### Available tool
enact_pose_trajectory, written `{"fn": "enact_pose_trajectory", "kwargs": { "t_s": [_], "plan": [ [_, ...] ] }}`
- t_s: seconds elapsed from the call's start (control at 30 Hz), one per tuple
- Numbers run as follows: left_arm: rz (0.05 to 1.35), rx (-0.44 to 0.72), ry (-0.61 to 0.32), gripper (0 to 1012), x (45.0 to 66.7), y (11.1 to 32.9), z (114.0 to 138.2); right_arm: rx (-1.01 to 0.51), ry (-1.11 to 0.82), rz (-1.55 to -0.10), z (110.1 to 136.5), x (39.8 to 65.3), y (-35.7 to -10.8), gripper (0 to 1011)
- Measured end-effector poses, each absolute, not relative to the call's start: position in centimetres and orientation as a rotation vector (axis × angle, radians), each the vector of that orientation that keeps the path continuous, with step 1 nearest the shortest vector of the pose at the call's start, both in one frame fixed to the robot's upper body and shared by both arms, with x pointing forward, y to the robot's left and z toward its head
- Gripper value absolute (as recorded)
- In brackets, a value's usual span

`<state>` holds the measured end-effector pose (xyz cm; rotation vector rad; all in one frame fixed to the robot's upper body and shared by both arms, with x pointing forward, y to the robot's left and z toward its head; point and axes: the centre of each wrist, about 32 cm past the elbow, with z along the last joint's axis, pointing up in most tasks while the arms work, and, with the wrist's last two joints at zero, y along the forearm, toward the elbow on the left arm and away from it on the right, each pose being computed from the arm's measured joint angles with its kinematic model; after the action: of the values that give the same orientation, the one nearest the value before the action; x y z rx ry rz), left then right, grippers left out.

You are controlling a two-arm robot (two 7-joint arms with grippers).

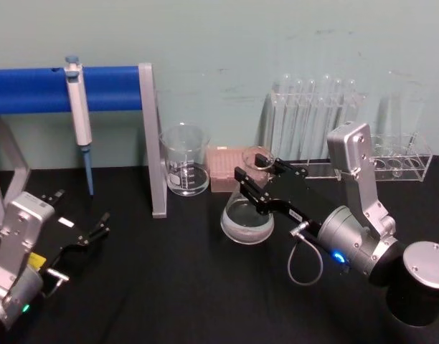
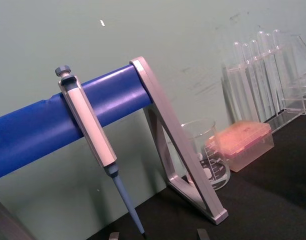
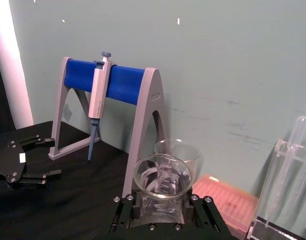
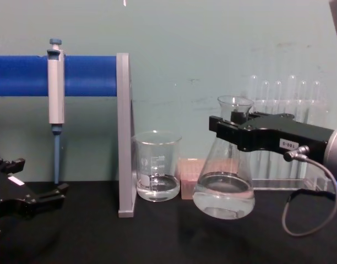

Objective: Grasp the erlenmeyer flask with one hand, shake it three times, then place it back.

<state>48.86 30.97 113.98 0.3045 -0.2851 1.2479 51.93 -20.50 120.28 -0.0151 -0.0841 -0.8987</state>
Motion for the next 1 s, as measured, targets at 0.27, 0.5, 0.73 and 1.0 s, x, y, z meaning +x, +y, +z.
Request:
{"fn": "enact_pose_trajectory", "kwargs": {
  "t_s": [0.27,0.5,0.73,1.0],
  "plan": [
    [1.248,0.305,-0.285,1001,48.86,30.97,113.98,-0.017,-0.091,-0.872,120.33,51.75,-20.33,451],
    [1.248,0.304,-0.285,1000,48.86,30.96,113.98,-0.021,-0.100,-0.808,120.26,51.53,-20.15,451],
    [1.248,0.304,-0.285,1001,48.86,30.97,113.98,-0.024,-0.116,-0.706,120.29,51.33,-19.99,451],
    [1.248,0.304,-0.285,1001,48.86,30.97,113.98,-0.023,-0.134,-0.611,120.36,51.13,-19.78,451]
  ]
}}
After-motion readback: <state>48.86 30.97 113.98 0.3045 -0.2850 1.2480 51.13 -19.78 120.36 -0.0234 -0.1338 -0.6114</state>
